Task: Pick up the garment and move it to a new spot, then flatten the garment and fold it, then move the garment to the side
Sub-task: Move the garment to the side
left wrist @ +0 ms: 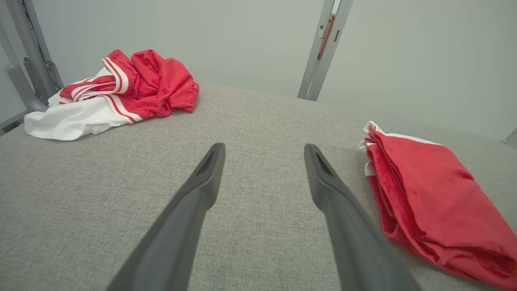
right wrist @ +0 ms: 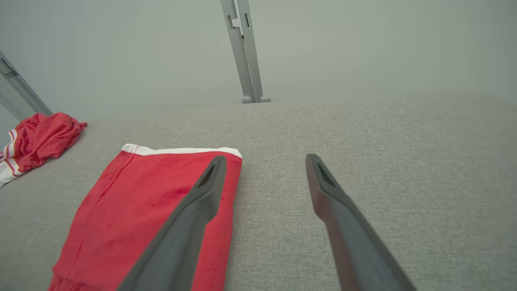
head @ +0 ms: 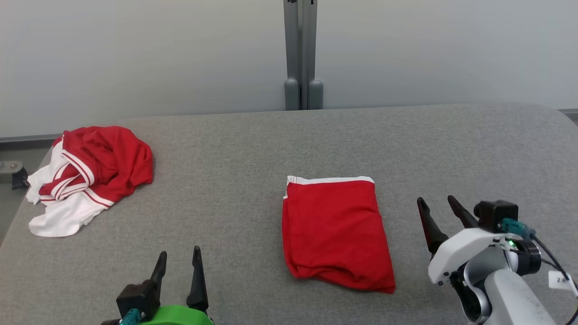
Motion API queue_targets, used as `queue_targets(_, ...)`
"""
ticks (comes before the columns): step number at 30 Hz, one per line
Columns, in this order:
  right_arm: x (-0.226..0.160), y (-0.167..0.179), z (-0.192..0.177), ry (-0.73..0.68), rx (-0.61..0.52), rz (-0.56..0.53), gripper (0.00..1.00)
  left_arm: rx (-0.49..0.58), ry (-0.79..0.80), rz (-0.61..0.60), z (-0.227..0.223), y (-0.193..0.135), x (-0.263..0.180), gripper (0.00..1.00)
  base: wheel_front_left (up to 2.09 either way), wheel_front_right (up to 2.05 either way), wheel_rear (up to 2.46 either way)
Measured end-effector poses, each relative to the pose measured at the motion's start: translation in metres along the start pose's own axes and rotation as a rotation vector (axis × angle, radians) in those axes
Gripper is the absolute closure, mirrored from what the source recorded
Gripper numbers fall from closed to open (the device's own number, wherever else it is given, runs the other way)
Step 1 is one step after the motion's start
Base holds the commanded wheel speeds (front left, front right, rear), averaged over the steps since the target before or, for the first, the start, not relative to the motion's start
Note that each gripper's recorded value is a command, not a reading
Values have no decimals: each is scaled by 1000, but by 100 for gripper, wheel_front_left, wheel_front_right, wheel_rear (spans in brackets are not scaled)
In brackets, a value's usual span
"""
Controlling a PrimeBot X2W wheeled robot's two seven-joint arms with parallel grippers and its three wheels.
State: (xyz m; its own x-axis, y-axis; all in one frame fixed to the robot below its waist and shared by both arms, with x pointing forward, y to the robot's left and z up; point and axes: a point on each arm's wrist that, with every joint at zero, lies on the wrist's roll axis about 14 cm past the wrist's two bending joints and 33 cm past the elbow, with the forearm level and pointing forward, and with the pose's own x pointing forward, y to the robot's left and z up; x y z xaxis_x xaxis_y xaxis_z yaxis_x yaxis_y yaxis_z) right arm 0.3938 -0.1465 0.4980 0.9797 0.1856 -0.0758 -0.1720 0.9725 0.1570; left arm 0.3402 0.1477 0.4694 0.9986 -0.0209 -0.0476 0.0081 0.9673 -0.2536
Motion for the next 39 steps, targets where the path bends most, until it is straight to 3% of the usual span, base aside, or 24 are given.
queue_targets(12,40,18,-46,427,98,114,0,-12,10,74,-4,21,-8,0,0,0,0)
queue_targets(25,51,32,-114,696,114,142,0,-7,23,180,-6,53,-15,0,0,0,0)
queue_targets(26,53,34,-115,699,123,145,40,-6,25,186,-7,55,-16,0,0,0,0)
queue_targets(27,55,36,-116,699,127,149,60,-4,27,191,-7,57,-16,0,0,0,0)
queue_targets(30,59,41,-119,706,134,162,100,-1,33,196,-9,59,-16,0,0,0,0)
queue_targets(39,69,21,-95,600,84,141,100,9,19,95,-4,31,6,0,0,0,0)
